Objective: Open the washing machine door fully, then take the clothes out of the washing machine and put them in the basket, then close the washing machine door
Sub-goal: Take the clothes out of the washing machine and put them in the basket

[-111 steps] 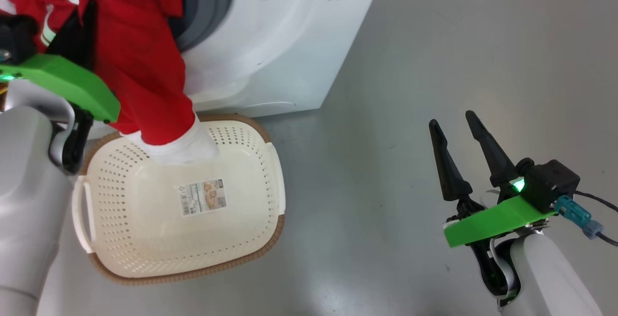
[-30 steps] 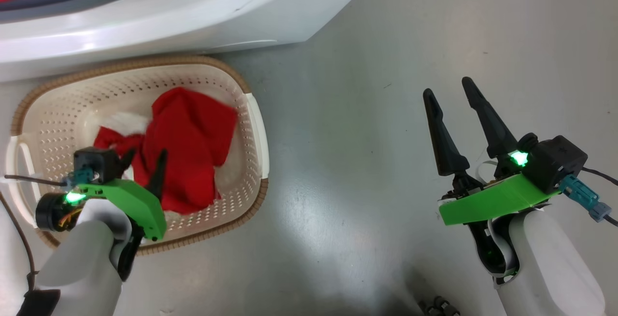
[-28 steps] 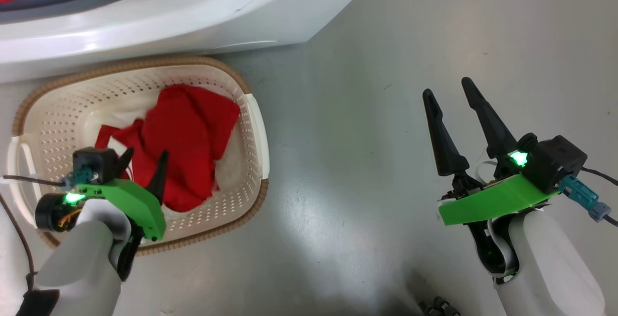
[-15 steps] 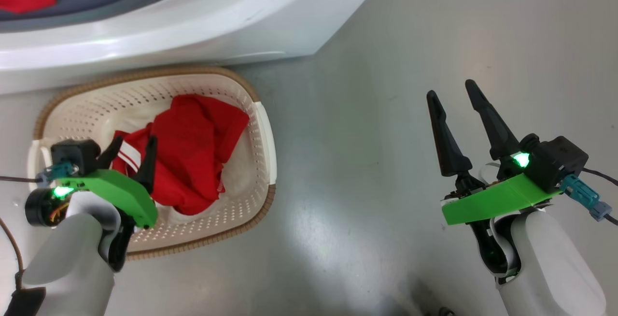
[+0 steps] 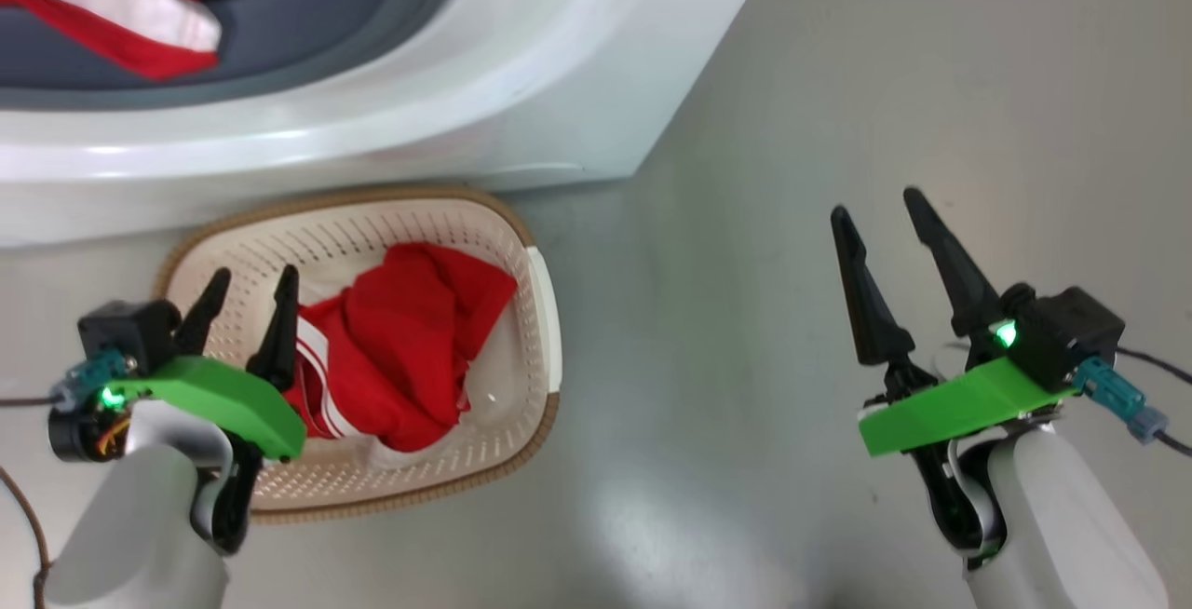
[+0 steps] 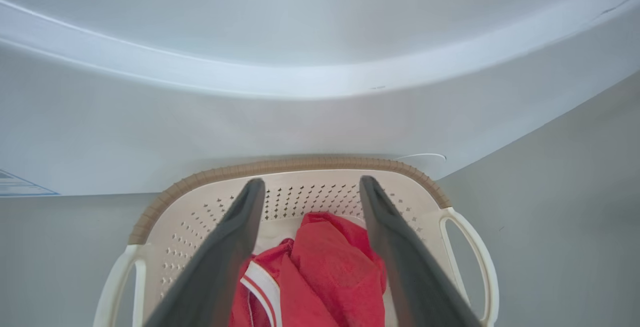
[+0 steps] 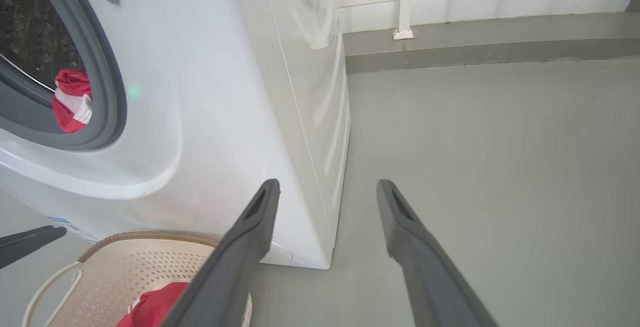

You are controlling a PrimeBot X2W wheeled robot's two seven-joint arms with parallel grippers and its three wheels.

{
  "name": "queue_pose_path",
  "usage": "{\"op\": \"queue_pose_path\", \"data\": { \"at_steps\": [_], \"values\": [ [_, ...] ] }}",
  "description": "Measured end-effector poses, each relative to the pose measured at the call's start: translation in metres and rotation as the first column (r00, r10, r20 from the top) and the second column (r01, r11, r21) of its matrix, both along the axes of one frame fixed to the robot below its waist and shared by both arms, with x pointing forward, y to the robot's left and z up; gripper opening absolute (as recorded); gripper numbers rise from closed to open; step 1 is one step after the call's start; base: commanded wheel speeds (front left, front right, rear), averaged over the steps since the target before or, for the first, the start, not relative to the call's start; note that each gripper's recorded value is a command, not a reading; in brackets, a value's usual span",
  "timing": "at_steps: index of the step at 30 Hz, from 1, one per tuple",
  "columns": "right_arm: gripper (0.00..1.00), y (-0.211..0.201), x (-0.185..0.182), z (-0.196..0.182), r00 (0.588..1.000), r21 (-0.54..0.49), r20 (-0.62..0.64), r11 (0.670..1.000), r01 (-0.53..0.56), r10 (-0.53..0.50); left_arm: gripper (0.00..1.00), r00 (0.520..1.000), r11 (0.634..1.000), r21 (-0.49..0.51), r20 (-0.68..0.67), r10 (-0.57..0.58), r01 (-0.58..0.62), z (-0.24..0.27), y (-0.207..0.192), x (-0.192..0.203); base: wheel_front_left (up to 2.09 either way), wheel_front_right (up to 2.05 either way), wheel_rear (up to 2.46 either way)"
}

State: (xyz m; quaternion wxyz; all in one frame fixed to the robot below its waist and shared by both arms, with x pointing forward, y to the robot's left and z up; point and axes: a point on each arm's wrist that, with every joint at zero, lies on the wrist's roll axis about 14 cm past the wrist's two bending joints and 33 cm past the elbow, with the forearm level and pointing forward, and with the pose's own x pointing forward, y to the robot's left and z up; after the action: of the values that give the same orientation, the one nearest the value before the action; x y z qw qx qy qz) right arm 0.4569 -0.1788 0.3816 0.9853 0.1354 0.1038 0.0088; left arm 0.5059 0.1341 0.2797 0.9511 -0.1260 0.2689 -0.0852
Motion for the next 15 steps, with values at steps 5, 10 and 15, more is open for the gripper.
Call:
{"op": "queue_pose_path", "data": {
  "at_steps": [5, 10, 15],
  "values": [
    [1.00, 0.000, -0.007, 0.009, 1.000, 0.002, 0.013, 1.000, 0.003, -0.003, 1.00, 0.998, 1.000, 0.004, 0.062, 0.016, -0.017, 0.024, 0.005, -0.004, 0.00, 0.00, 0.00],
    [1.00, 0.000, -0.016, 0.023, 0.999, -0.007, 0.037, 1.000, 0.002, -0.001, 1.00, 0.990, 0.999, 0.011, 0.141, 0.032, -0.034, 0.054, 0.011, -0.012, 0.00, 0.00, 0.00],
    [1.00, 0.001, -0.026, 0.036, 0.998, -0.005, 0.060, 1.000, 0.002, -0.002, 1.00, 0.972, 0.998, 0.017, 0.230, 0.047, -0.052, 0.087, 0.018, -0.018, 0.00, 0.00, 0.00]
  ]
}}
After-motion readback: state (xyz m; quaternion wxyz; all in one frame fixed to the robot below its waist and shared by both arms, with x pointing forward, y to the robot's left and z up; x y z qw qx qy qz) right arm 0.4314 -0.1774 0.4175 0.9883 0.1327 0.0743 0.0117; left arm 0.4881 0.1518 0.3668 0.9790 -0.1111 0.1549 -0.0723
